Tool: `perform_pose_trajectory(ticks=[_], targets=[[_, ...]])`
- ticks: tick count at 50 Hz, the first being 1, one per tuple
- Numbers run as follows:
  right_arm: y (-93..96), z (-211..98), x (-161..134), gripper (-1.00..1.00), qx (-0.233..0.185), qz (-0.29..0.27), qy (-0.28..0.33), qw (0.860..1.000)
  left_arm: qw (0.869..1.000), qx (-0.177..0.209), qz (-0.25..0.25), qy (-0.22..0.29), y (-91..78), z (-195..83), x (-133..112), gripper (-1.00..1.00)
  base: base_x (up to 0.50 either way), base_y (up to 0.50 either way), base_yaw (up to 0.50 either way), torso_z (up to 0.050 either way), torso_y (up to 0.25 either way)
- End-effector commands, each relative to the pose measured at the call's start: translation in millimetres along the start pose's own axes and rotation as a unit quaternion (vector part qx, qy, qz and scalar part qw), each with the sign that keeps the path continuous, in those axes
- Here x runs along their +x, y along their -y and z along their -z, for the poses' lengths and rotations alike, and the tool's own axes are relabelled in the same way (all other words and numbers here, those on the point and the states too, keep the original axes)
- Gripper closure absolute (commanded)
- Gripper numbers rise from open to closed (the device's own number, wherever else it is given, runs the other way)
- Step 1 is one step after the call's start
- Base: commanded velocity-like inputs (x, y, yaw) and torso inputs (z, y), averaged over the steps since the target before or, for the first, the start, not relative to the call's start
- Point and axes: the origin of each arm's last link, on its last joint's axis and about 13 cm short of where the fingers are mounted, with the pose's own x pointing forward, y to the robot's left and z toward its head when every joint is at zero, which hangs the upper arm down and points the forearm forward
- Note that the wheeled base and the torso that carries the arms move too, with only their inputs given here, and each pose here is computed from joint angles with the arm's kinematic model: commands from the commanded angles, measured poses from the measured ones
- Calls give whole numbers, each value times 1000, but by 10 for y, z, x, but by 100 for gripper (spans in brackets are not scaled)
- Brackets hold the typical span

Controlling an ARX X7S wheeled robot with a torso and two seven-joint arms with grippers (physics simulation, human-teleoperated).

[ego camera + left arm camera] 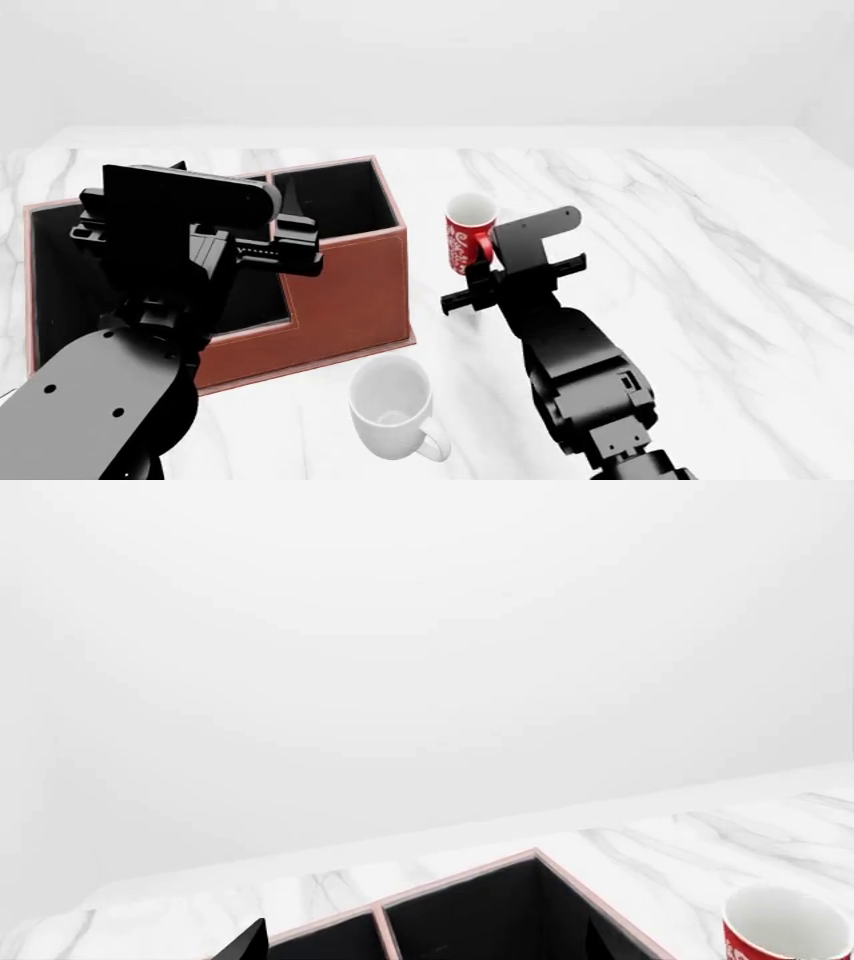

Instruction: Pick up the red mug and place it to the right of the caddy.

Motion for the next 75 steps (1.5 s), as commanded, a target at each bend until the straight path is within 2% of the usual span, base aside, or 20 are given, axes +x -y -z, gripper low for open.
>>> perform_pose_trajectory(ticks=[1, 7, 21, 43, 44, 63, 68, 75], targets=[[-128, 49, 178, 100, -2, -24, -18, 1000, 1000, 0, 0, -1, -1, 8, 1, -100, 0, 0, 0, 0, 0], [-155, 185, 216, 100, -6, -23, -31, 999, 1000, 0, -2, -2, -12, 13, -20, -100, 0, 0, 0, 0, 2], [-161, 434, 216, 100, 15, -33, -53, 998, 1000, 0, -3, -3, -14, 29, -23, -100, 0, 0, 0, 0, 0], [-162, 454, 231, 100, 10, -30, -75, 997, 1000, 0, -3, -3, -19, 30, -24, -100, 0, 0, 0, 0, 1], [-160, 454, 231, -100, 10, -29, -77, 997, 1000, 0, -3, -3, -19, 32, -23, -100, 0, 0, 0, 0, 0], [-138, 411, 231, -100, 20, -25, -78, 996, 1000, -1, -6, -4, -26, 44, -36, -100, 0, 0, 0, 0, 0], [-71, 359, -55, -100, 23, -33, -73, 997, 1000, -1, -8, -5, -35, 45, -43, -100, 0, 0, 0, 0, 0], [76, 321, -620, -100, 29, -34, -59, 997, 1000, -2, -6, -3, -13, 35, -46, -100, 0, 0, 0, 0, 0]])
